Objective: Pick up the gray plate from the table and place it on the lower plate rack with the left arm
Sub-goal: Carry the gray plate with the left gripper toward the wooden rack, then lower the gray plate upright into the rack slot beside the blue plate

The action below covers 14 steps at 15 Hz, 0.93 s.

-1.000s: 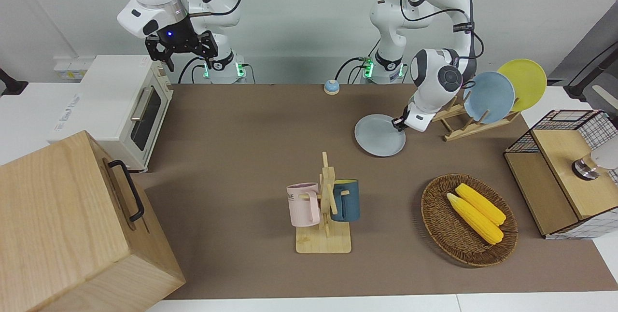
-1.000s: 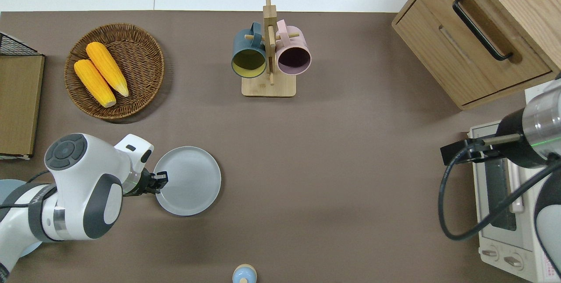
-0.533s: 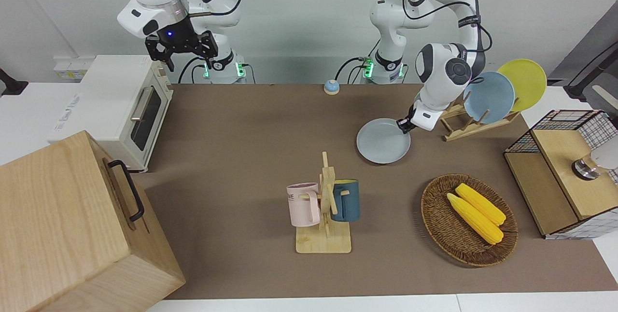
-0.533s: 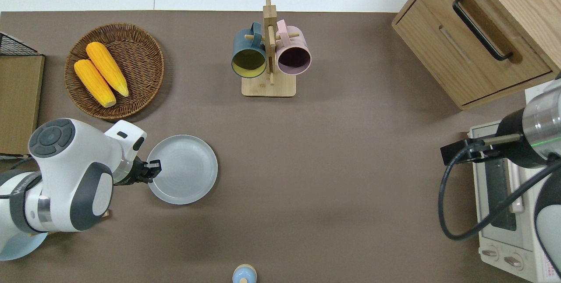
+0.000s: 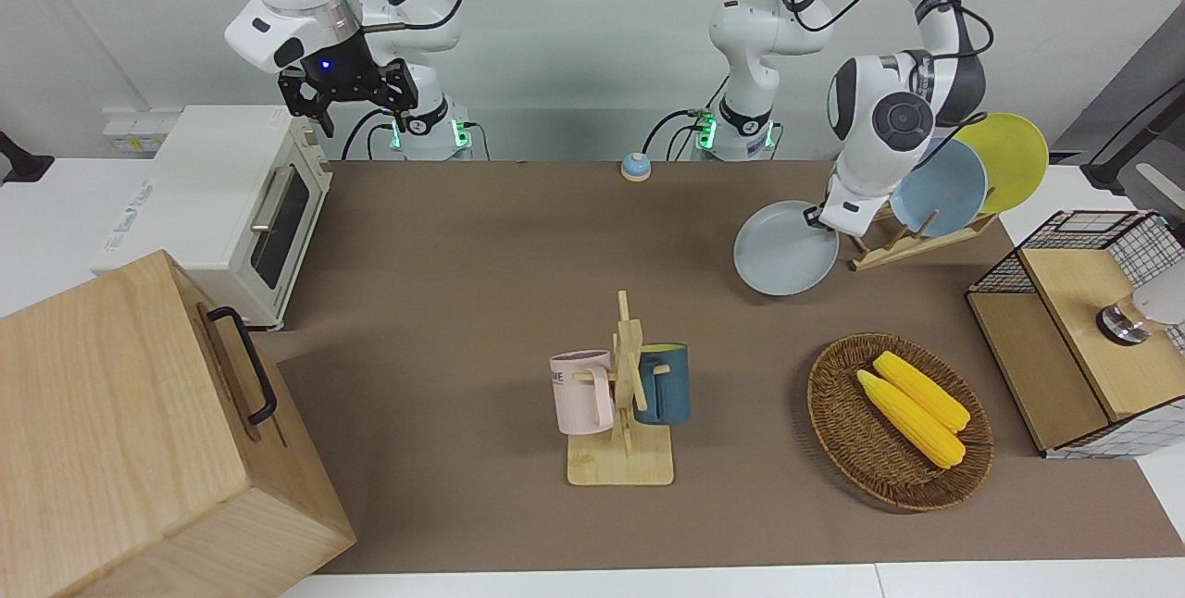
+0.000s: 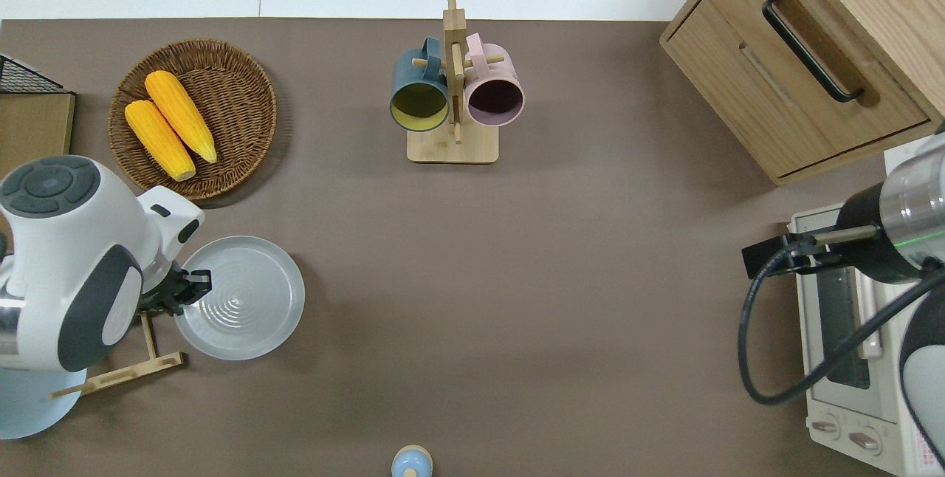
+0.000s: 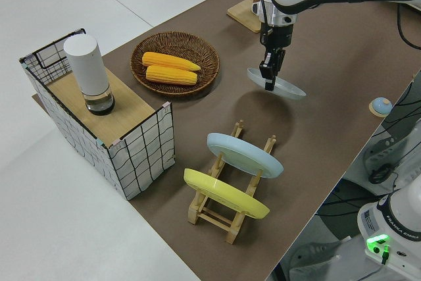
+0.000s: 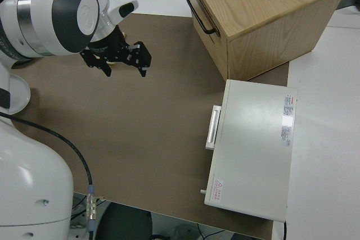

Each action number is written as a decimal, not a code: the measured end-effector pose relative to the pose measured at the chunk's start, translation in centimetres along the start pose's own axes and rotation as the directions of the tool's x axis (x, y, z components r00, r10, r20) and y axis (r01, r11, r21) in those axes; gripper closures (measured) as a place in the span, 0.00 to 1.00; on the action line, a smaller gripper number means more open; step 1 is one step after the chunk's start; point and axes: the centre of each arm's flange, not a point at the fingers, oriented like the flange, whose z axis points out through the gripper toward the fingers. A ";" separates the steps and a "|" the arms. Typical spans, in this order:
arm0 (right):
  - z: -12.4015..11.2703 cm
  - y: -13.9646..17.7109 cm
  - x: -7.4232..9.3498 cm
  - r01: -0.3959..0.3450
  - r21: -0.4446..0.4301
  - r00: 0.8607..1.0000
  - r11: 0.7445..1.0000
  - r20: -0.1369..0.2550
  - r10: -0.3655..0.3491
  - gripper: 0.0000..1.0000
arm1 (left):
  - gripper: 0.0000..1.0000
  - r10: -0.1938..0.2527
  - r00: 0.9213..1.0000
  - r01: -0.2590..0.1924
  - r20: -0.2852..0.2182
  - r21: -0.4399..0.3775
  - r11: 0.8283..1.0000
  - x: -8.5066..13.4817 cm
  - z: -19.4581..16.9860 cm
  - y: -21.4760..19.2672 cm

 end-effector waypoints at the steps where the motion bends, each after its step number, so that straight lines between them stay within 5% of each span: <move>1: 0.0 0.0 0.0 0.000 0.000 1.000 1.000 0.000 0.000 0.01 | 0.97 -0.006 1.000 0.006 0.014 0.040 0.999 -0.2 -0.9 -0.8; 6: 0.0 0.0 0.0 0.000 0.000 1.000 1.000 0.000 0.000 0.01 | 0.97 -0.094 0.995 0.078 0.044 0.277 0.958 -1.1 -2.6 -4.1; 9: 0.0 0.0 0.0 0.000 0.000 1.000 1.000 0.000 0.000 0.01 | 0.97 -0.126 0.992 0.105 0.018 0.437 0.893 -1.4 -3.2 -5.3; 14: 0.0 0.0 0.0 0.000 0.000 1.000 1.000 0.000 0.000 0.01 | 0.97 -0.178 0.983 0.169 -0.044 0.595 0.786 -2.1 -4.3 -5.2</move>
